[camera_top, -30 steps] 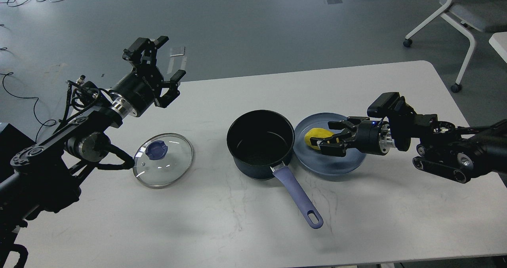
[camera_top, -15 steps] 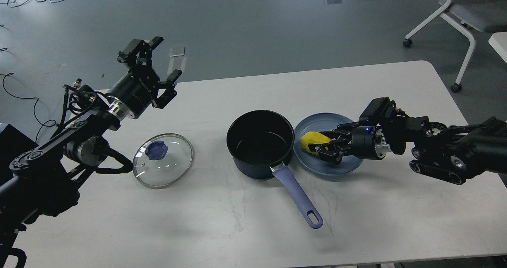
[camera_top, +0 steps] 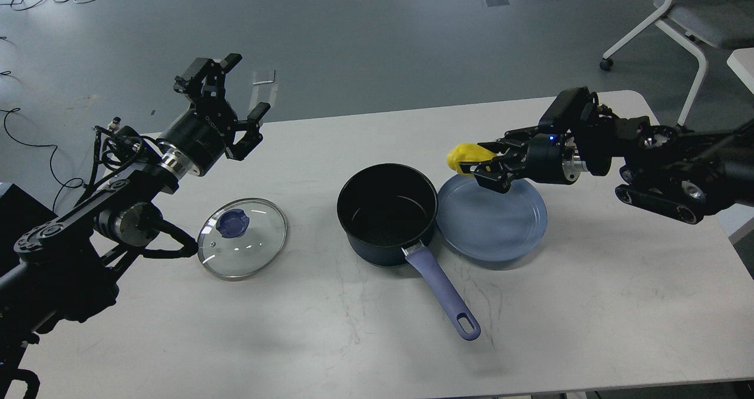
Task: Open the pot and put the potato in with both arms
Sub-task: 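Lift the potato and carry it over the saucepan, then lower the potato into the saucepan, open the right gripper, withdraw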
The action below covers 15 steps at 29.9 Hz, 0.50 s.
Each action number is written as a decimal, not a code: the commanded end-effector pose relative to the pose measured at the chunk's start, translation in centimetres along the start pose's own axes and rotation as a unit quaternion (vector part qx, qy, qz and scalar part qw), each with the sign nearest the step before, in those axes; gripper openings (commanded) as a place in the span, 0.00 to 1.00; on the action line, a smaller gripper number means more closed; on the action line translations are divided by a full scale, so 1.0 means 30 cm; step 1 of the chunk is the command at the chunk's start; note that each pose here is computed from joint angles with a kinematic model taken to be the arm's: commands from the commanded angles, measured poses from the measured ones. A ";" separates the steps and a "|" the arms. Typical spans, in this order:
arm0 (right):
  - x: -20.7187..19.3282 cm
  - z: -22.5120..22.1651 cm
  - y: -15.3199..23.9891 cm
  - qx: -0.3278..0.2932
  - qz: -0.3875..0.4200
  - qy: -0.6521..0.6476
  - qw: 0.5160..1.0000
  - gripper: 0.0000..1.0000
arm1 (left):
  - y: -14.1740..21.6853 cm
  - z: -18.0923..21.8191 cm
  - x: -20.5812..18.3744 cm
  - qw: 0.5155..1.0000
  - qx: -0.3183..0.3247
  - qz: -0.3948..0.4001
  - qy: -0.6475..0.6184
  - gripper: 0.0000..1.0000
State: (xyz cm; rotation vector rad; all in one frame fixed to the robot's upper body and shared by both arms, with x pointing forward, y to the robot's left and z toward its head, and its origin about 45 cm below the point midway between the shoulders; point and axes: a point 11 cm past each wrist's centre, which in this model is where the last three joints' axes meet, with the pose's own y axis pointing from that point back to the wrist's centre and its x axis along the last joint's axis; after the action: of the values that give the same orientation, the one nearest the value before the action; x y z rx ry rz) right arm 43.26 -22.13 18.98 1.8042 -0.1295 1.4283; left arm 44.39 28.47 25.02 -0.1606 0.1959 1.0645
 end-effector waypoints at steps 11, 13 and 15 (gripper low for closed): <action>0.087 -0.223 -0.248 0.067 -0.011 0.063 0.996 0.31 | 0.021 0.025 0.032 1.000 0.003 0.007 -0.008 0.98; 0.086 -0.238 -0.257 0.072 -0.011 0.064 0.995 0.31 | 0.023 0.028 0.036 1.000 0.002 0.008 -0.009 0.98; 0.090 -0.258 -0.271 0.078 -0.010 0.065 0.995 0.32 | 0.023 0.027 0.036 1.000 0.002 0.008 -0.010 0.98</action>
State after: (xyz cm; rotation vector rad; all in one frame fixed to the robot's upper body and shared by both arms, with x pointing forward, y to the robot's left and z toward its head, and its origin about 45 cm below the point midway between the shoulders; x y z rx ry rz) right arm 42.87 -11.64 17.42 1.8135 0.0597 1.5658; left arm 44.36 29.79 25.52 -0.1453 0.1843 1.0791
